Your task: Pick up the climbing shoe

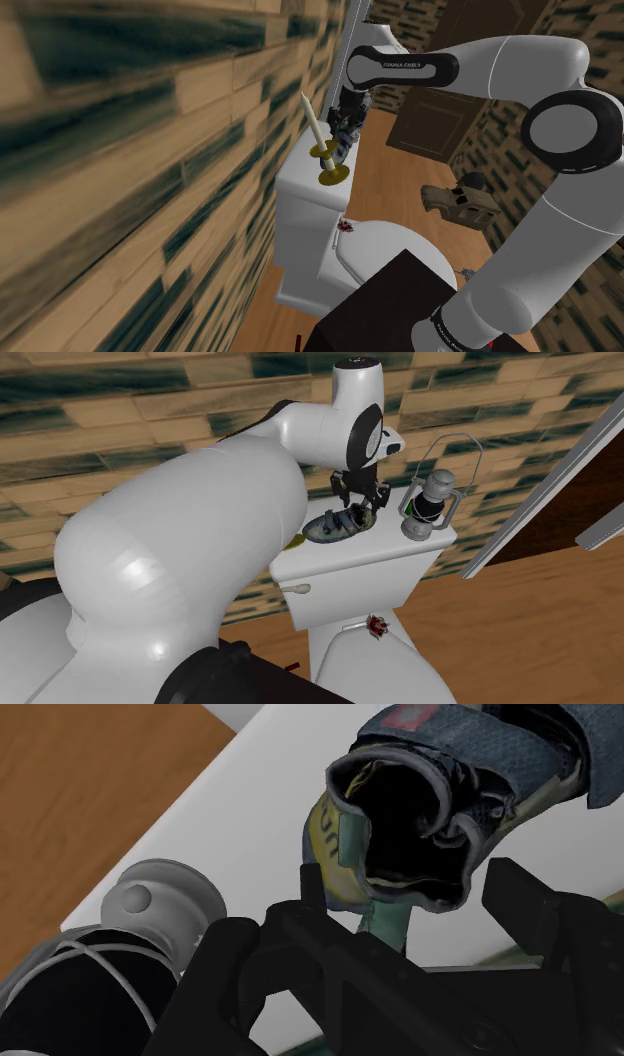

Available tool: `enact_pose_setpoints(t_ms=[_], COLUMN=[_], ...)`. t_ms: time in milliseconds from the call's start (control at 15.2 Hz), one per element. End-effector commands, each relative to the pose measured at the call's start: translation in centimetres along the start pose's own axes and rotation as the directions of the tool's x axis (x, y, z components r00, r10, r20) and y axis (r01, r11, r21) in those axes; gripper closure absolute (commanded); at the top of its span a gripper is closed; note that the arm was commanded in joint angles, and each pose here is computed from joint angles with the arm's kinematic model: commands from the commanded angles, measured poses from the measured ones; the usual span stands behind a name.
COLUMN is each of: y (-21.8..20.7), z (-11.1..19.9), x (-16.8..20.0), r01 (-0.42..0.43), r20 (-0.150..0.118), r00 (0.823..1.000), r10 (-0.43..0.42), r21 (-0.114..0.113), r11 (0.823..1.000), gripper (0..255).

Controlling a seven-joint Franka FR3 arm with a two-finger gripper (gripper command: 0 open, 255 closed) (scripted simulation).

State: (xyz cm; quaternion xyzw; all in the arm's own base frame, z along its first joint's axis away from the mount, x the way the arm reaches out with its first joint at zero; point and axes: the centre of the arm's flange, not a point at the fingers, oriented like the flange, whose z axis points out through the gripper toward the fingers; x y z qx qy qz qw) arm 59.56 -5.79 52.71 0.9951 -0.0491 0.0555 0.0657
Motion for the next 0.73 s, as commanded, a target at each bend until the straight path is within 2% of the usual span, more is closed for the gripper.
enact_pose_setpoints(t_ms=[0, 528, 660], y=[0.0, 0.5, 0.6], z=[-1.1, -5.3, -5.4], x=[0.1, 0.6, 0.6], r01=[0.000, 0.000, 0.000], r20=[-0.001, -0.001, -0.001], r00=[1.000, 1.000, 1.000], r10=[0.000, 0.000, 0.000], r21=[0.000, 0.000, 0.000], r11=[1.000, 1.000, 1.000], gripper=[255, 255, 255])
